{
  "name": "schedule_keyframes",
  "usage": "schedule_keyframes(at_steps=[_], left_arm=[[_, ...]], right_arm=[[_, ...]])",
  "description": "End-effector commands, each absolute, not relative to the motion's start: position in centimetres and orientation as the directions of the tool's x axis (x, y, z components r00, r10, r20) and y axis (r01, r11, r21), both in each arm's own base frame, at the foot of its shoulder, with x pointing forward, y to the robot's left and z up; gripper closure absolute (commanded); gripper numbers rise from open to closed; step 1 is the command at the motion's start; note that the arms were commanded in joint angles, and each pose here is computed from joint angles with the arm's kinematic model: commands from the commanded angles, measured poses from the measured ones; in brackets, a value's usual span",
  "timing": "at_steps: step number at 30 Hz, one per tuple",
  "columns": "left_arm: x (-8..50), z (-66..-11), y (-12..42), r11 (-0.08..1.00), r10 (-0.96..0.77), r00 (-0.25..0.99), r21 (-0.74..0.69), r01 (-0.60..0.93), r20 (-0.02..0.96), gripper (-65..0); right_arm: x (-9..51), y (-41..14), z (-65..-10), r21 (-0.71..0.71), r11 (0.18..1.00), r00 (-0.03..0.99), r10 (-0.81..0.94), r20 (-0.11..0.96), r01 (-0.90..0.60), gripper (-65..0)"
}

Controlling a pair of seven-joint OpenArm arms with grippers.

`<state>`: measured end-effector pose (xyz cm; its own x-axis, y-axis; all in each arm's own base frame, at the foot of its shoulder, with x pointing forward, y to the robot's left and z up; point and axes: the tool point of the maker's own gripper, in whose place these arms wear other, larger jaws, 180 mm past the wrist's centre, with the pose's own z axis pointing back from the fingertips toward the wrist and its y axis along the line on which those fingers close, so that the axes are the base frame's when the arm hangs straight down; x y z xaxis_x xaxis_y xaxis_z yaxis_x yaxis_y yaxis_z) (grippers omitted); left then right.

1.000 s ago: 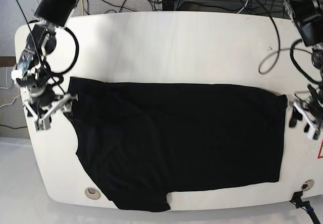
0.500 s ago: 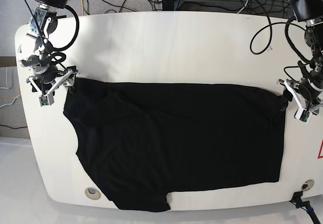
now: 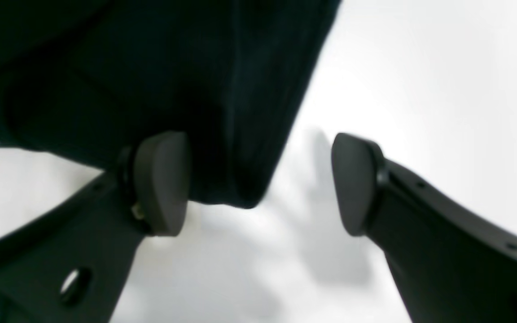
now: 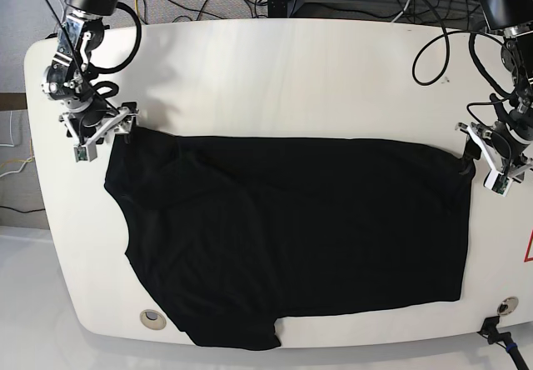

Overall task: Fold the T-shirt properly
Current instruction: 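Pull the shirt back with both grippers, spreading it flat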

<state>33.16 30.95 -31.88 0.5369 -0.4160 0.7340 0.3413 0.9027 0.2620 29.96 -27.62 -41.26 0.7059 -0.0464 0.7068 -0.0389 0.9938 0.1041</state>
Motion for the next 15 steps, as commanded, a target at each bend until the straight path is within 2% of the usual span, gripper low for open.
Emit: schedule_keyframes(at_steps=[1, 4, 6, 12, 15], left_arm=[[34.0, -30.2, 31.2, 0.902, -0.416, 0.496, 0.280, 0.328, 0.762, -33.9], [34.0, -30.4, 30.9, 0.905, -0.410, 0.497, 0.272, 0.327, 0.765, -33.9], [34.0, -30.5, 30.9, 0.905, -0.409, 0.497, 0.271, 0.327, 0.766, -33.9], [34.0, -30.8, 31.0, 0.908, -0.402, 0.506, 0.264, 0.324, 0.763, -33.9], [34.1, -32.1, 32.9, 0.939, -0.330, 0.544, 0.211, 0.270, 0.772, -33.9]], right_arm=[[30.9, -27.2, -40.3, 0.101, 0.993, 0.681, -0.030, 0.732, -0.064, -47.0], [30.9, -26.1, -40.7, 0.105, 0.990, 0.689, -0.011, 0.724, -0.094, -45.6], [30.9, -25.8, -40.9, 0.117, 0.989, 0.689, -0.023, 0.725, -0.089, -40.4], [30.9, -25.6, -41.0, 0.122, 0.989, 0.689, -0.028, 0.724, -0.088, -15.3], [30.9, -25.5, -41.0, 0.123, 0.988, 0.689, -0.029, 0.724, -0.088, -2.8]])
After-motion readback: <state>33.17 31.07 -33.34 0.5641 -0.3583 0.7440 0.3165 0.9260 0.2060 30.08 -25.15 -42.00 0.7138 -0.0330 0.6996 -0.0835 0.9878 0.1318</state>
